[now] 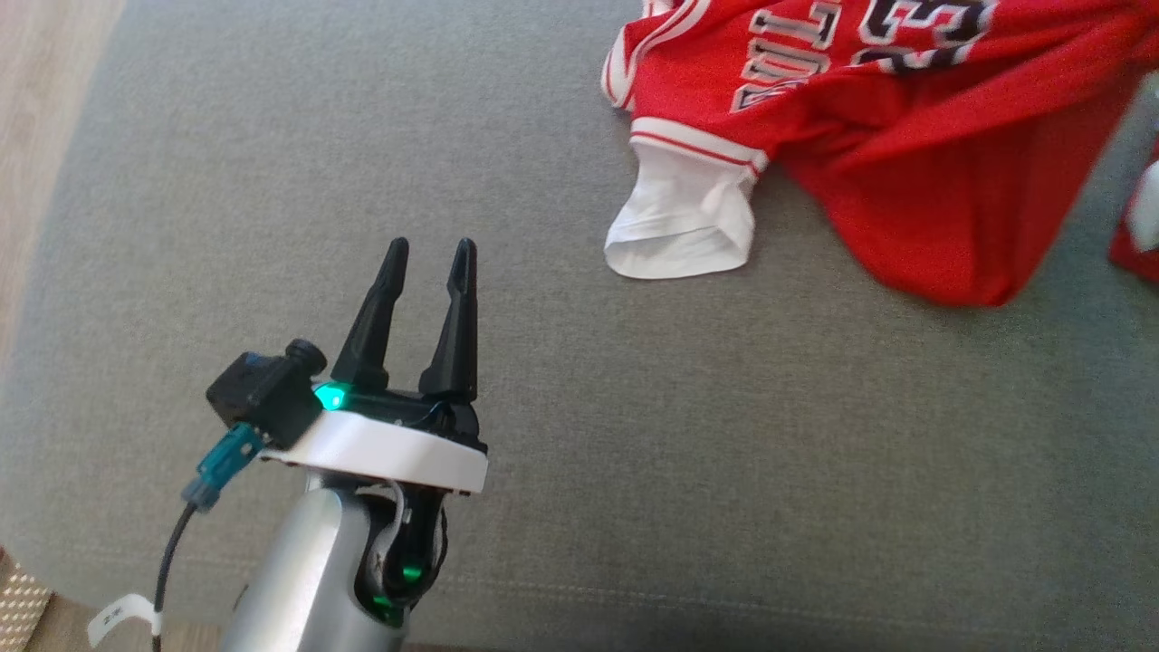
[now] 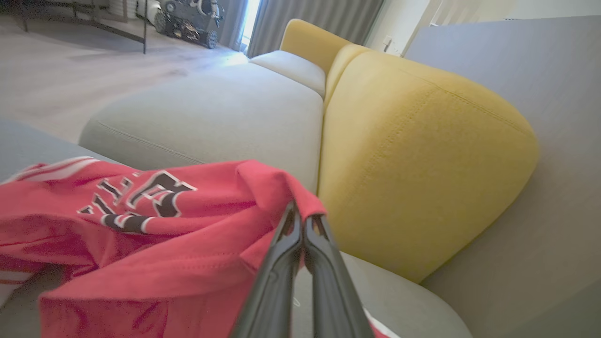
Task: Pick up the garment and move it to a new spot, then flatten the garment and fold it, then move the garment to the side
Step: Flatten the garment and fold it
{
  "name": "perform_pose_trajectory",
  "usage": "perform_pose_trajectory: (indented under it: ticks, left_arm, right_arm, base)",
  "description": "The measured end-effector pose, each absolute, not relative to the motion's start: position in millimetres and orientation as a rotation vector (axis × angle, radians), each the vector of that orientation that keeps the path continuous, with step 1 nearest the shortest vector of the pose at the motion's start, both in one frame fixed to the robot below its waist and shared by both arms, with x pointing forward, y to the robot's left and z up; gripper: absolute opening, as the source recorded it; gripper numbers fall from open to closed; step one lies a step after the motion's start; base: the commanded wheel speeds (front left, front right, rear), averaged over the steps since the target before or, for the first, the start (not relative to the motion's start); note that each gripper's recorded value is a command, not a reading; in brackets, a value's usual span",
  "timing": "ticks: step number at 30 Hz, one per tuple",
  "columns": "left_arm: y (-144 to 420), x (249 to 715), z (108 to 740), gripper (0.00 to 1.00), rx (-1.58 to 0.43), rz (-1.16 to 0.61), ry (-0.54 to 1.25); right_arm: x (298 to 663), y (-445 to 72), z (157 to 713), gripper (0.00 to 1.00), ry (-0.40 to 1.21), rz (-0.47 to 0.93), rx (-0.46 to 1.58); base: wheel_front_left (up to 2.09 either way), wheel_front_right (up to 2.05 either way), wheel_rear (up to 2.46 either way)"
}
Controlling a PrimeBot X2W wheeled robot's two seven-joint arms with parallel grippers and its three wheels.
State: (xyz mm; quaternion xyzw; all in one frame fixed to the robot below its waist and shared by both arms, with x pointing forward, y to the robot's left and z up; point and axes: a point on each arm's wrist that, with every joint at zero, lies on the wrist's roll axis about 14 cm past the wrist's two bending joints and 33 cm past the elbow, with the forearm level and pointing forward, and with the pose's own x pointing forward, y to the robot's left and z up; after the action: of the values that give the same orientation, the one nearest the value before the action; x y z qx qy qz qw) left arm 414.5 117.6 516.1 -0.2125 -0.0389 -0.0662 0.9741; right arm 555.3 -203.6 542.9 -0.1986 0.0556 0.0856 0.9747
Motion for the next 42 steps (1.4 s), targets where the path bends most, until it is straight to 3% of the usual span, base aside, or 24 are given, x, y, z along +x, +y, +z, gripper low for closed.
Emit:
perform_pose_trajectory:
  ticks: [11, 12, 13, 17, 23, 31, 42]
  left_arm:
    - [127.8, 416.2, 503.1, 1.0, -0.435, -0.094, -0.045]
    - [128.9, 417.7, 502.9, 1.0, -0.437, -0.091, -0.045]
    - [130.0, 419.3, 502.9, 1.0, -0.436, -0.089, -0.047]
    - [134.1, 423.6, 503.0, 1.0, -0.429, -0.081, -0.05]
    - [132.3, 425.0, 501.3, 1.0, -0.424, -0.085, -0.046]
    - [121.4, 427.1, 513.3, 1.0, -0.417, -0.124, -0.077]
    - [102.9, 418.9, 528.5, 1.0, -0.42, -0.18, -0.11]
  right_arm:
    - [600.2, -244.6, 526.3, 0.0, 0.235, 0.104, -0.55]
    - [605.2, -246.6, 524.9, 0.29, 0.238, 0.096, -0.548]
    - [609.9, -250.5, 522.9, 1.0, 0.245, 0.082, -0.542]
    - [619.1, -260.9, 499.5, 1.0, 0.319, 0.046, -0.514]
    - [611.2, -230.1, 471.8, 1.0, 0.334, 0.104, -0.428]
    - [598.6, -203.2, 501.6, 1.0, 0.156, 0.137, -0.299]
    - [504.2, -171.3, 485.9, 1.0, 0.052, 0.147, -0.009]
  base:
    - [0.0, 0.0, 0.0]
    - [0.0, 0.0, 0.0]
    - [0.0, 0.0, 0.0]
    - [0.0, 0.0, 0.0]
    - [0.0, 0.0, 0.0]
    - [0.0, 0.0, 0.0]
    - [0.0, 0.0, 0.0]
